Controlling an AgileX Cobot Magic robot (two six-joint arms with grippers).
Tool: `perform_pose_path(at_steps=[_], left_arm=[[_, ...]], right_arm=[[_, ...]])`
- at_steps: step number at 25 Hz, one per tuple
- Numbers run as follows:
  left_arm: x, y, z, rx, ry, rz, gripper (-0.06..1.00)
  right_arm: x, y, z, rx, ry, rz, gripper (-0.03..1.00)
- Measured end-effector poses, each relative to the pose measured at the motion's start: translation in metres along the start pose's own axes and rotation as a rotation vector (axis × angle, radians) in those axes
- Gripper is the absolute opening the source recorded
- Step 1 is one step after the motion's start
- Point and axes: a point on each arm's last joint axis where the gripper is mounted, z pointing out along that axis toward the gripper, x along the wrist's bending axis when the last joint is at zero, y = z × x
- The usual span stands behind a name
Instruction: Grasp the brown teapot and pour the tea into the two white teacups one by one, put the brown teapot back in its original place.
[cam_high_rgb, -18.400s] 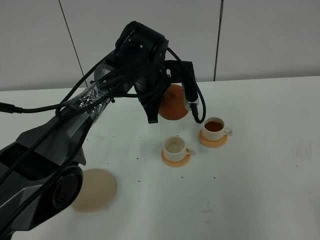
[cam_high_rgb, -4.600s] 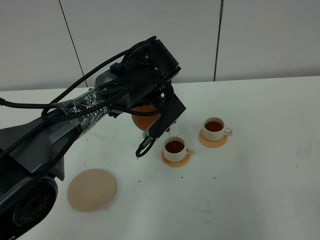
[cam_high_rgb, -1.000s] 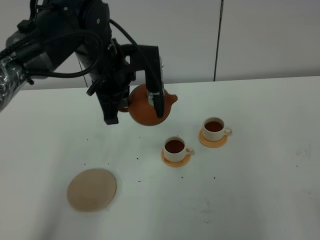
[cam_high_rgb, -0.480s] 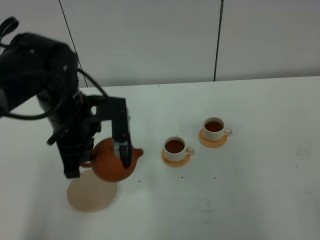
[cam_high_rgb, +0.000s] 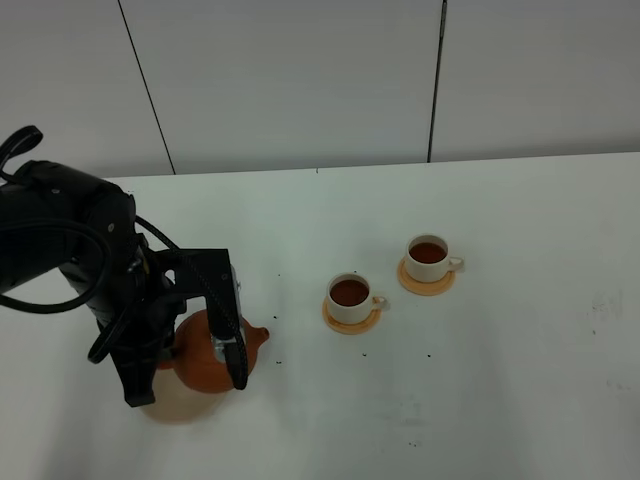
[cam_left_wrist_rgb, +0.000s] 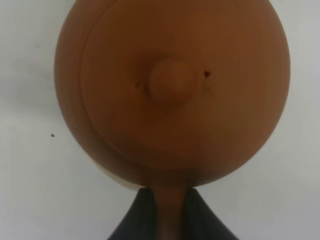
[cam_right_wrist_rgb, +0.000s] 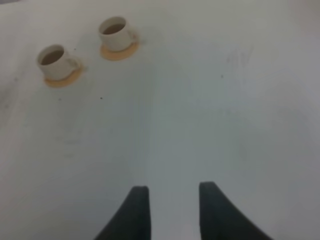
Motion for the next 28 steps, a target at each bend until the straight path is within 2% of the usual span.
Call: perform_pose_path(at_steps=[9,18,28], left_arm=[[0.002,-0.006,0.001,0.059,0.039,-0.013,0.17],[-0.008,-0.013,0.011,0.11,-0.001,-0.025,0.17],[-0.007,-0.017,0.012,0.128,0.012,-0.049,0.17]], right_arm=[[0.0,0.0,0.0,0.0,0.001,0.0,0.24],[0.0,0.0,0.0,0.0,0.001,0.0,0.24],[0.0,0.0,0.0,0.0,0.001,0.0,0.24]])
